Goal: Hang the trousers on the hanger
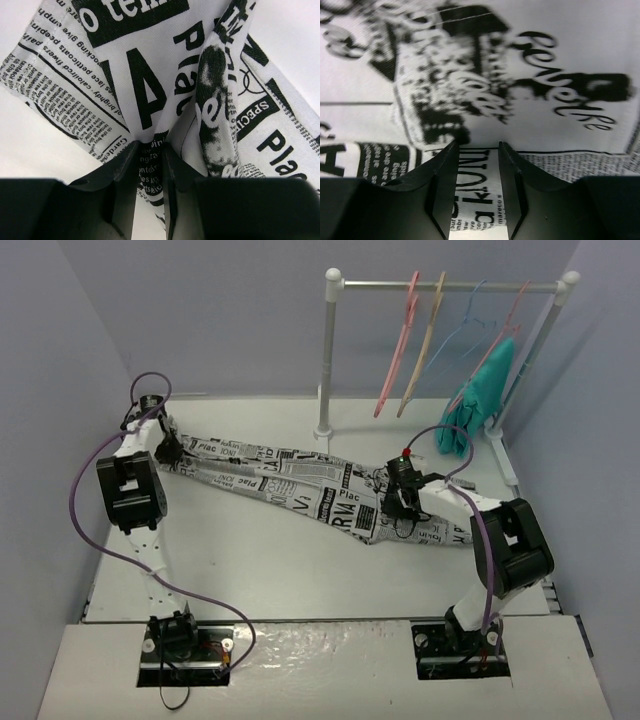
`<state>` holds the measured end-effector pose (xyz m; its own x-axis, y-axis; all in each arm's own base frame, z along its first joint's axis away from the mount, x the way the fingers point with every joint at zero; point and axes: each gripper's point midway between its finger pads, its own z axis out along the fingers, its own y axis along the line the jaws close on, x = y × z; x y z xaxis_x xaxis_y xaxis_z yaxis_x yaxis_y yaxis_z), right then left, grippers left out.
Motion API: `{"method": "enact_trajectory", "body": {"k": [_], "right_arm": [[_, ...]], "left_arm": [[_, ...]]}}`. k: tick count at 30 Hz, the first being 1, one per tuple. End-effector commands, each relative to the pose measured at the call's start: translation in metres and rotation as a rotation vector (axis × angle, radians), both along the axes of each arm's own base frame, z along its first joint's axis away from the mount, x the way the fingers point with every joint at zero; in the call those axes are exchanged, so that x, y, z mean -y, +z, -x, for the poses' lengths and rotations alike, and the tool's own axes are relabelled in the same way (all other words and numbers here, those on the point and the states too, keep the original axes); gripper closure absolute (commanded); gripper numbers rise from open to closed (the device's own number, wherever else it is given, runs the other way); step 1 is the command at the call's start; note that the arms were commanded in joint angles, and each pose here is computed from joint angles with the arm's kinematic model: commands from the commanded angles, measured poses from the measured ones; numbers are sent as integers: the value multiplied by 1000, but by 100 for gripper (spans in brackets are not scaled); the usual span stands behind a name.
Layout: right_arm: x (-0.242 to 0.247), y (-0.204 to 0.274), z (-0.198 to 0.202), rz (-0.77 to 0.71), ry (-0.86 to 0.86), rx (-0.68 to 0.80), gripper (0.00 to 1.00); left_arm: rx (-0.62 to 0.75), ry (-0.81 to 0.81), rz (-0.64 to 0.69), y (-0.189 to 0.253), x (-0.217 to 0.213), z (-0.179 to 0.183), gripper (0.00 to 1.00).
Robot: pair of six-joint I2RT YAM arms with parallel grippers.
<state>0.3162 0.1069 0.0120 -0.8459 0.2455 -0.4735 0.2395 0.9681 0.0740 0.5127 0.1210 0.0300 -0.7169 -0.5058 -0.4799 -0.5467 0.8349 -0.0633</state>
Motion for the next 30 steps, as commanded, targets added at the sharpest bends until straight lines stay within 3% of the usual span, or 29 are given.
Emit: {"method": "enact_trajectory", "body": {"k": [1, 11, 21, 24, 30], "right_arm": [[49, -1, 40, 77, -98, -142, 65], [93, 2, 44, 63, -236, -176, 61], [111, 93, -41, 77, -315, 160, 62], [106, 95, -68, 49, -325, 186, 62], [88, 74, -81, 9, -246, 160, 64]], "left_arm": [[-322, 150, -1, -23, -22, 115, 82], [-344, 238, 96, -23, 4, 202, 85], [-96, 190, 158, 24, 29, 206, 75], [-89, 181, 168, 25, 31, 204, 74], [-103, 172, 211, 17, 41, 211, 73]]}}
